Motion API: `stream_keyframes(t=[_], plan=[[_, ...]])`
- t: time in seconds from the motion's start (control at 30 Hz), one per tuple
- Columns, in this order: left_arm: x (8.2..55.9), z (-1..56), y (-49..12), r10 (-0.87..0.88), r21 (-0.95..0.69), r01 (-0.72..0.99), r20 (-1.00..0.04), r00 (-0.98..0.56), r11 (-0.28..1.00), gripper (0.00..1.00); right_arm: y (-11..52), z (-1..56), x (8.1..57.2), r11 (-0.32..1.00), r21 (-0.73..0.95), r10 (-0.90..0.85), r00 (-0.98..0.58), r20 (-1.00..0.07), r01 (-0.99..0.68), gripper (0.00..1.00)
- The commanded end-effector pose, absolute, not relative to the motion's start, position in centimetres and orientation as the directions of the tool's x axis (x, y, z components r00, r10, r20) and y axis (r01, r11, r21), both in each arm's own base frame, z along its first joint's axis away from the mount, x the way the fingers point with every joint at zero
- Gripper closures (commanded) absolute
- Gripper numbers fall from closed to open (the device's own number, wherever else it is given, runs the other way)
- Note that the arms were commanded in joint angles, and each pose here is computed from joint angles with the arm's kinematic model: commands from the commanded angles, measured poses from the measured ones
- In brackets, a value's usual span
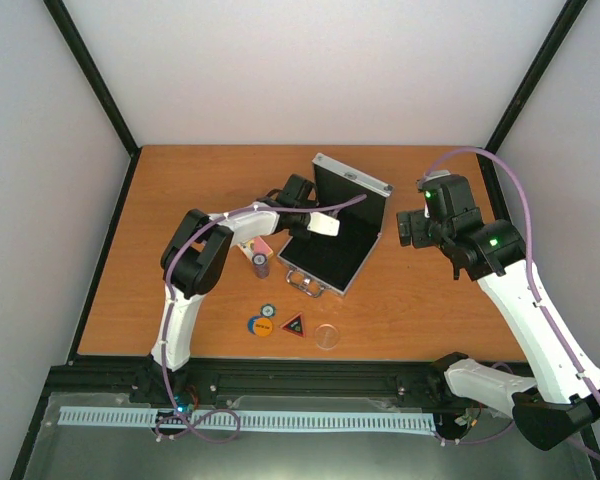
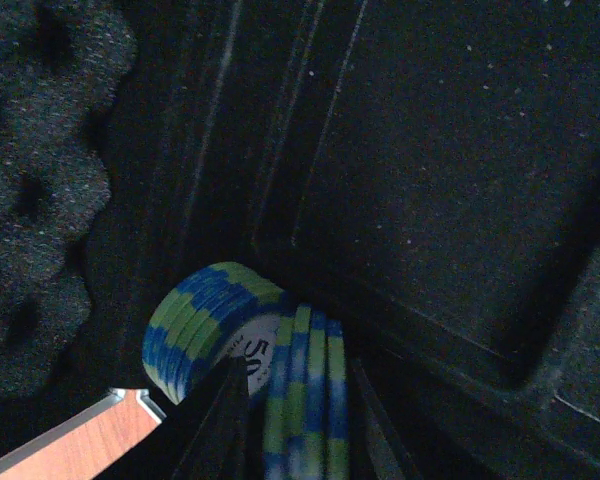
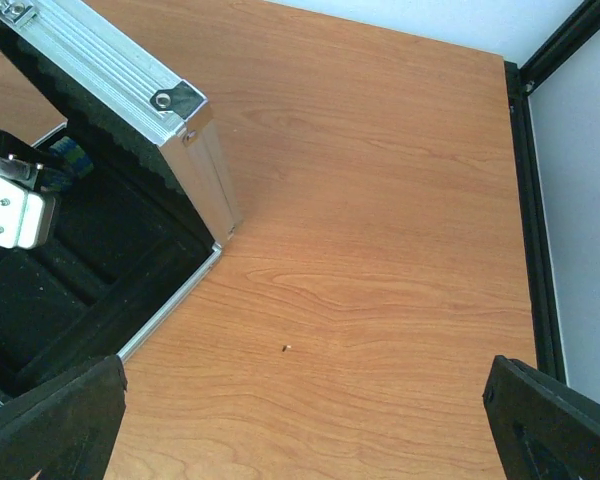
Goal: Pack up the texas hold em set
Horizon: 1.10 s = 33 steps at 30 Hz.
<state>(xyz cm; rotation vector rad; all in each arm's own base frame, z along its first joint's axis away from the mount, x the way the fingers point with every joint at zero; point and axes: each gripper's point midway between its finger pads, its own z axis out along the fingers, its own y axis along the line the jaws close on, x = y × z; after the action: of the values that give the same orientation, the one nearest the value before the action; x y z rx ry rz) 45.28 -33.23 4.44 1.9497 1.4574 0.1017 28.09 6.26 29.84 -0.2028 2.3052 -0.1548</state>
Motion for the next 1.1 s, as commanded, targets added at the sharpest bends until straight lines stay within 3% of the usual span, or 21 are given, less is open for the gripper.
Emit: stream_keyframes(t=[0.0,1.07], plan=[[46.1,4.0,-33.0,0.868,0.587,0.799,-0.324,0.376,-0.128,0.69,5.9,29.7,27.8,0.979,-0.181,-0.200,-0.672,-0.713,-0.100,0.00],[49.0,7.7,-32.9,0.888,0.698,0.711,-0.269,0.373,-0.087,0.64,6.7,29.0,27.8,0.978,-0.152,-0.207,-0.680,-0.704,-0.140,0.00]])
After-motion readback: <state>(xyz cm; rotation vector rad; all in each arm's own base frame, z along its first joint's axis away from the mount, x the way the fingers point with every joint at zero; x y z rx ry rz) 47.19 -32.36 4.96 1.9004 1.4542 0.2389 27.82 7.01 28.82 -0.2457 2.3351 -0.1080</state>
